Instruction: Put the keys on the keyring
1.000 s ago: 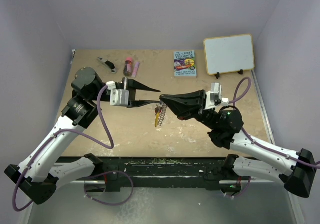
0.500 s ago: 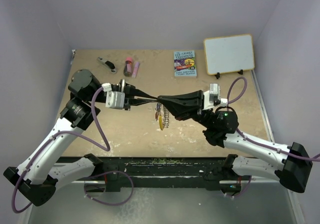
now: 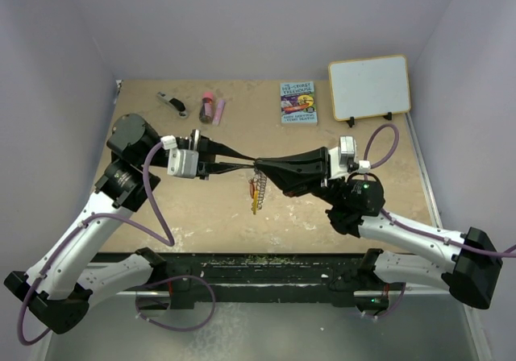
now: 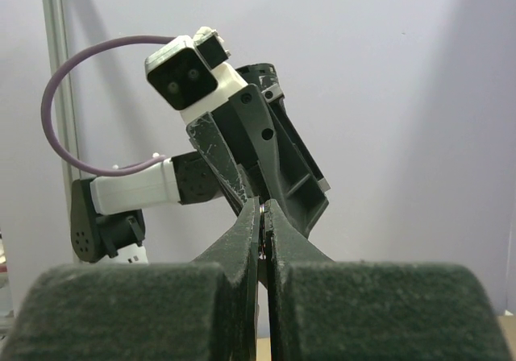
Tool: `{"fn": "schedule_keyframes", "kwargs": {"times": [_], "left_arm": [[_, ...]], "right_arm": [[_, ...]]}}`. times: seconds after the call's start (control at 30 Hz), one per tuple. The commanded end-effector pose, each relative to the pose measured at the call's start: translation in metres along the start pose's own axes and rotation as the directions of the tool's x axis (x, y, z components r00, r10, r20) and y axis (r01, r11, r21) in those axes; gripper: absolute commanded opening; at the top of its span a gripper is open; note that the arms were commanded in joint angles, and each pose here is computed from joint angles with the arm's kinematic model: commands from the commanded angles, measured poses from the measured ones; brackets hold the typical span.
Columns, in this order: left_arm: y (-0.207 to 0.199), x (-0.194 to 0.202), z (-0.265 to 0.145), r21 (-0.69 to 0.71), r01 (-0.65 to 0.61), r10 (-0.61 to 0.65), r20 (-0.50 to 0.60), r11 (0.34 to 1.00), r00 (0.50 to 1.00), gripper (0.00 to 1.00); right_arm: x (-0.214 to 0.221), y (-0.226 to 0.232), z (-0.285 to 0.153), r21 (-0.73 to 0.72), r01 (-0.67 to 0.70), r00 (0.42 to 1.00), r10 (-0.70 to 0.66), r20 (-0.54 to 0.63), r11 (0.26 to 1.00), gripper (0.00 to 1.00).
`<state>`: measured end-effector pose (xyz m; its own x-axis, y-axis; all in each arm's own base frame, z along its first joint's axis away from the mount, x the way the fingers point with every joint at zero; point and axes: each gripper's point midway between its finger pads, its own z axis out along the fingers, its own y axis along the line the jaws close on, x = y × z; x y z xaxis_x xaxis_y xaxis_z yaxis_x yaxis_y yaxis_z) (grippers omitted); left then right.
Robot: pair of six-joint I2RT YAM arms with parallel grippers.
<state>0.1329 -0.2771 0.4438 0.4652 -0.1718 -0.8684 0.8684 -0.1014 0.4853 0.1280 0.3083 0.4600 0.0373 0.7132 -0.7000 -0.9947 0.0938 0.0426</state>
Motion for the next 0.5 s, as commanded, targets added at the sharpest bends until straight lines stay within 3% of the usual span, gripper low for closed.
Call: {"fn": "schedule_keyframes", "kwargs": {"times": [0.0, 0.47], "left_arm": [[-0.0015, -0.0136, 0.0007, 0.002, -0.003, 0.003, 0.037, 1.000, 0.999, 0.18], [-0.0055, -0.0114, 0.0010, 0.016, 0.044, -0.044, 0.030, 0.999, 0.999, 0.18]], "right_arm": [[-0.0267, 0.0134, 0.0075, -0.060, 0.031, 0.995, -0.025, 0.097, 0.998, 0.00], [-0.0299, 0.0051, 0.0108, -0.025, 0.058, 0.990, -0.054, 0.127, 0.998, 0.00]]}}
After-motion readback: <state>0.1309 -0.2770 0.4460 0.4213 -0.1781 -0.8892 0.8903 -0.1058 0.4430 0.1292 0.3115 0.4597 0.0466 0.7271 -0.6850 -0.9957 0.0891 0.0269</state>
